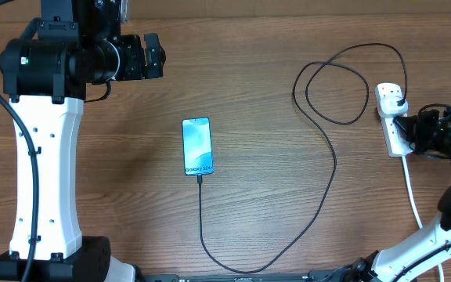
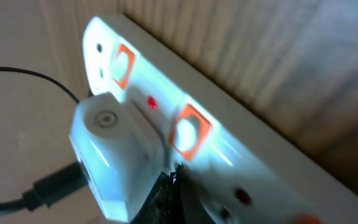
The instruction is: Plug charger to phone and switch on socket
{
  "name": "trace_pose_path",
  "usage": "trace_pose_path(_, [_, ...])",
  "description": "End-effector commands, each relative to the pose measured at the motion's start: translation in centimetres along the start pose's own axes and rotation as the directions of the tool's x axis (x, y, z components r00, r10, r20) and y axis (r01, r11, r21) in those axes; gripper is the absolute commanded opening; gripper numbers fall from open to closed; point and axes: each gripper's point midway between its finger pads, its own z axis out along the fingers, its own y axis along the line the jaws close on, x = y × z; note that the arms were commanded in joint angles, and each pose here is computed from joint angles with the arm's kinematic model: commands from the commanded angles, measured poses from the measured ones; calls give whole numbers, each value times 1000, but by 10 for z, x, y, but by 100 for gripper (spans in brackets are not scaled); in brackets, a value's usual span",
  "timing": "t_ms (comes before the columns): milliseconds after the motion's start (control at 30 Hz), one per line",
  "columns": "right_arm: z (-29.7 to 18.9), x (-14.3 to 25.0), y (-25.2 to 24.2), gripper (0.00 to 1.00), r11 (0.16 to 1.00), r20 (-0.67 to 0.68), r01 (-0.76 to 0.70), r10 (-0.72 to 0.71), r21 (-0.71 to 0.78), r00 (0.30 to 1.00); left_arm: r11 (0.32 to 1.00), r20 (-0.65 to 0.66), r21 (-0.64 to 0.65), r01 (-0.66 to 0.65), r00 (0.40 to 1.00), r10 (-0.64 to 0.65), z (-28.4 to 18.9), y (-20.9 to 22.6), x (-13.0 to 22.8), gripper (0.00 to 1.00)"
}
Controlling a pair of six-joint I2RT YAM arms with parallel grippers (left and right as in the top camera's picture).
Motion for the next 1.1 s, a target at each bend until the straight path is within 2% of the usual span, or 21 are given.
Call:
trace_pose_path(0, [-28, -19, -13, 4, 997, 95, -30, 23, 67, 995, 1000, -3, -6, 7, 1000, -7, 2, 1, -1, 100])
trace_pose_path(133, [-81, -21, 20, 4, 999, 162, 24, -28, 31, 986, 1000, -3, -6, 7, 1000, -7, 2, 1, -1, 100])
trace_pose_path(367, [-158, 25, 96, 4, 948, 186, 317, -314, 14, 931, 1000, -3, -6, 7, 1000, -7, 2, 1, -1, 100])
trace_pose_path(467, [-185, 60, 125, 4, 886, 170, 462, -460, 29, 872, 1000, -3, -6, 7, 1000, -7, 2, 1, -1, 100])
trace_pose_path(600, [-214, 123, 156, 5, 740, 124, 672, -671, 35, 731, 1000, -3, -6, 7, 1000, -7, 2, 1, -1, 99])
trace_pose_path(633, [-223, 143, 162, 8, 702, 116, 712, -710, 30, 695, 1000, -3, -6, 7, 1000, -7, 2, 1, -1, 100])
trace_pose_path(767, [-245, 191, 172, 15, 644, 117, 765, -760, 10, 639, 1000, -3, -6, 7, 1000, -7, 2, 1, -1, 100])
trace_pose_path(833, [-257, 215, 173, 26, 614, 132, 789, -782, 2, 608, 1000, -3, -6, 7, 1000, -7, 2, 1, -1, 100])
trace_pose_path(900, [-269, 234, 173, 45, 598, 152, 802, -792, -1, 591, 1000, -3, -6, 7, 1000, -7, 2, 1, -1, 99])
trace_pose_path(967, [-278, 250, 168, 94, 588, 164, 809, -798, 1, 580, 1000, -3, -6, 7, 1000, -7, 2, 1, -1, 100])
trace_pose_path(1000, [-283, 258, 165, 100, 588, 165, 809, -798, 1, 579, 1000, -3, -6, 7, 1000, -7, 2, 1, -1, 100])
trace_pose_path(1067, [-290, 274, 157, 100, 589, 163, 808, -797, 1, 581, 1000, -3, -6, 7, 1000, -7, 2, 1, -1, 100])
